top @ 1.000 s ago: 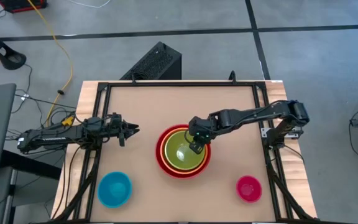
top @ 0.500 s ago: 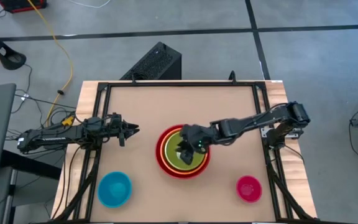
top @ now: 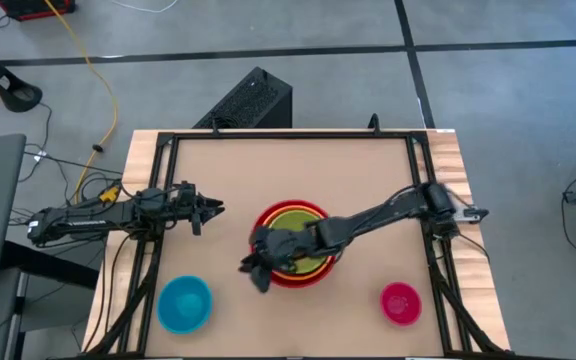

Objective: Nest bowls inside each other
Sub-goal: Stack the blue bowl on top of the green bowl

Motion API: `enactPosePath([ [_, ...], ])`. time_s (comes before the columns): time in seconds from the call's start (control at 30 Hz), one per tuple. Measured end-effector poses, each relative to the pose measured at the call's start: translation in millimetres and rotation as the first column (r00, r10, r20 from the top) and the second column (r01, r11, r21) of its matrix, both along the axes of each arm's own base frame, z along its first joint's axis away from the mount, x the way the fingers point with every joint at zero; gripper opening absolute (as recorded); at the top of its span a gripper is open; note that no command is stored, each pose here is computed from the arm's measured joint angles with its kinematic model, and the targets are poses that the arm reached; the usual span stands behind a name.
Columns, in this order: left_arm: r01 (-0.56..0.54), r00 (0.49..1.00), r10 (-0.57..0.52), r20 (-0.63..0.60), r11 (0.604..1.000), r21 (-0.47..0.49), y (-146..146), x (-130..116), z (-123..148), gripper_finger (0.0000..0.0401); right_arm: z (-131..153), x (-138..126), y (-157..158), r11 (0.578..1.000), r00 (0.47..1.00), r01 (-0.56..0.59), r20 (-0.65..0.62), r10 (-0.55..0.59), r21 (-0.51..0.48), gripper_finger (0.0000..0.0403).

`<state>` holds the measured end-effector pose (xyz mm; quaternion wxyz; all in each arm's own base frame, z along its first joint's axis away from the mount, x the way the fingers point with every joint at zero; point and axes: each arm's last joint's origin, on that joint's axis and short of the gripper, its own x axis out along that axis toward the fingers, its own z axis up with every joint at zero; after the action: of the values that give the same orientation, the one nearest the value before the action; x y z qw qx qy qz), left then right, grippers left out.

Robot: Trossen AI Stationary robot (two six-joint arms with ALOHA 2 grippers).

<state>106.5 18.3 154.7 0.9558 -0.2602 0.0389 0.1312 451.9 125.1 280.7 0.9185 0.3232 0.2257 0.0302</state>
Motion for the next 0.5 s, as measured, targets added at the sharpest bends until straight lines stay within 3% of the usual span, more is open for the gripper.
enactPosePath([
  [0.37, 0.001, 1.000, -0.001, -0.014, 1.000, -0.002, 0.0, 0.6, -1.2, 0.0130, -15.4, 79.3, 17.2, 1.000, 0.987, 0.017, -0.160, -0.021, -0.026, 0.0127],
  [0.5, 0.001, 1.000, -0.001, -0.016, 1.000, -0.003, 0.1, 0.7, -1.3, 0.0130, -37.7, 87.2, 19.2, 0.996, 0.987, 0.055, -0.152, -0.045, 0.065, 0.0127],
])
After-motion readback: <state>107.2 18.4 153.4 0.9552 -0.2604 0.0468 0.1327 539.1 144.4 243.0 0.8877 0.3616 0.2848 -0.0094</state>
